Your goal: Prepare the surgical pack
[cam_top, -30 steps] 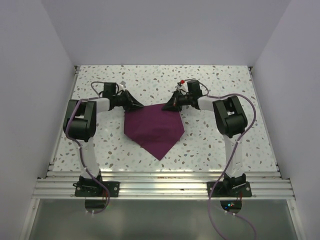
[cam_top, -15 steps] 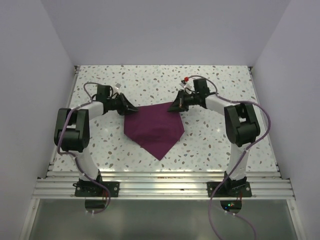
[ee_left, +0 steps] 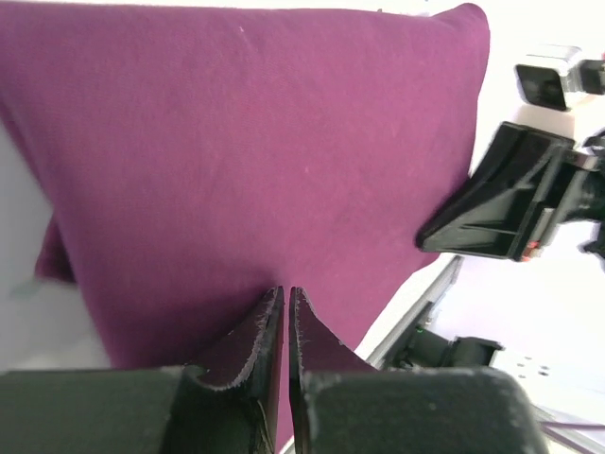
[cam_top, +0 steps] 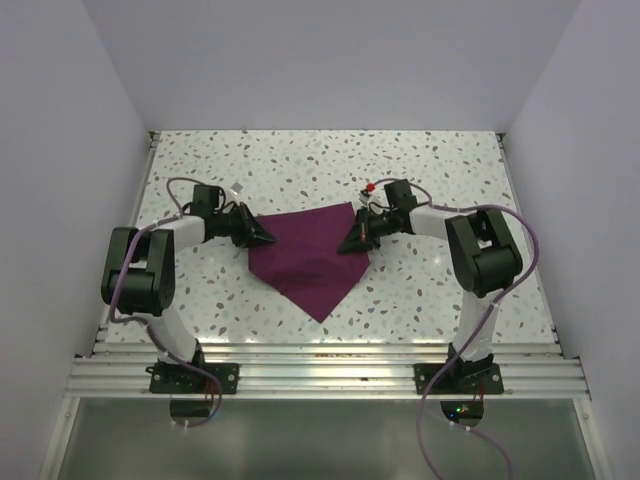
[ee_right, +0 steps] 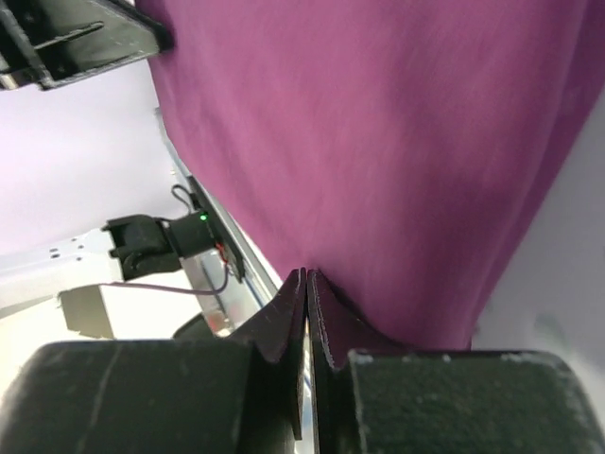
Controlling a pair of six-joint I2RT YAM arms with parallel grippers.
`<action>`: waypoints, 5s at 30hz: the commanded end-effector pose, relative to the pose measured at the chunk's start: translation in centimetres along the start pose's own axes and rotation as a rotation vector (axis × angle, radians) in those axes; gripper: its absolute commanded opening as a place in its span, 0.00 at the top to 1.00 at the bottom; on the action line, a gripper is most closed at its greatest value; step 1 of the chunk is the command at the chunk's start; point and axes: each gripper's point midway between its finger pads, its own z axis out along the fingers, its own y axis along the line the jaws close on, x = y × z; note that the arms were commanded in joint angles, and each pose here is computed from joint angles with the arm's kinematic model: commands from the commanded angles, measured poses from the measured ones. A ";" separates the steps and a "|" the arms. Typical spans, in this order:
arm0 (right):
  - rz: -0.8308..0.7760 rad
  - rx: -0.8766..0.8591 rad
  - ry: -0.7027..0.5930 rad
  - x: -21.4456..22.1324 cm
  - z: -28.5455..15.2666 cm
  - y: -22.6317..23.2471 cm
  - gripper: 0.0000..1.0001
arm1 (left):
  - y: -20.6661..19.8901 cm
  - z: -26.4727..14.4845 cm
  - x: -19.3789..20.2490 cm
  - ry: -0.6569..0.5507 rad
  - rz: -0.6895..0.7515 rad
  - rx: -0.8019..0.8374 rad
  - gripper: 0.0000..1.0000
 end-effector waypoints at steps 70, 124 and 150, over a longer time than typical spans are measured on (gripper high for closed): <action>-0.082 0.494 -0.158 1.8 -9.7 -1.2 0.01 | -2.9 -1.6 3.9 -0.113 0.823 -1.203 0.59; 0.141 -0.187 -0.081 -3.8 9.7 11.2 0.84 | -9.6 -3.7 3.2 -0.173 0.838 -0.986 1.00; -0.026 -0.017 -0.230 -6.4 5.0 8.4 0.80 | -10.7 -5.4 2.0 -0.264 0.698 -0.819 0.54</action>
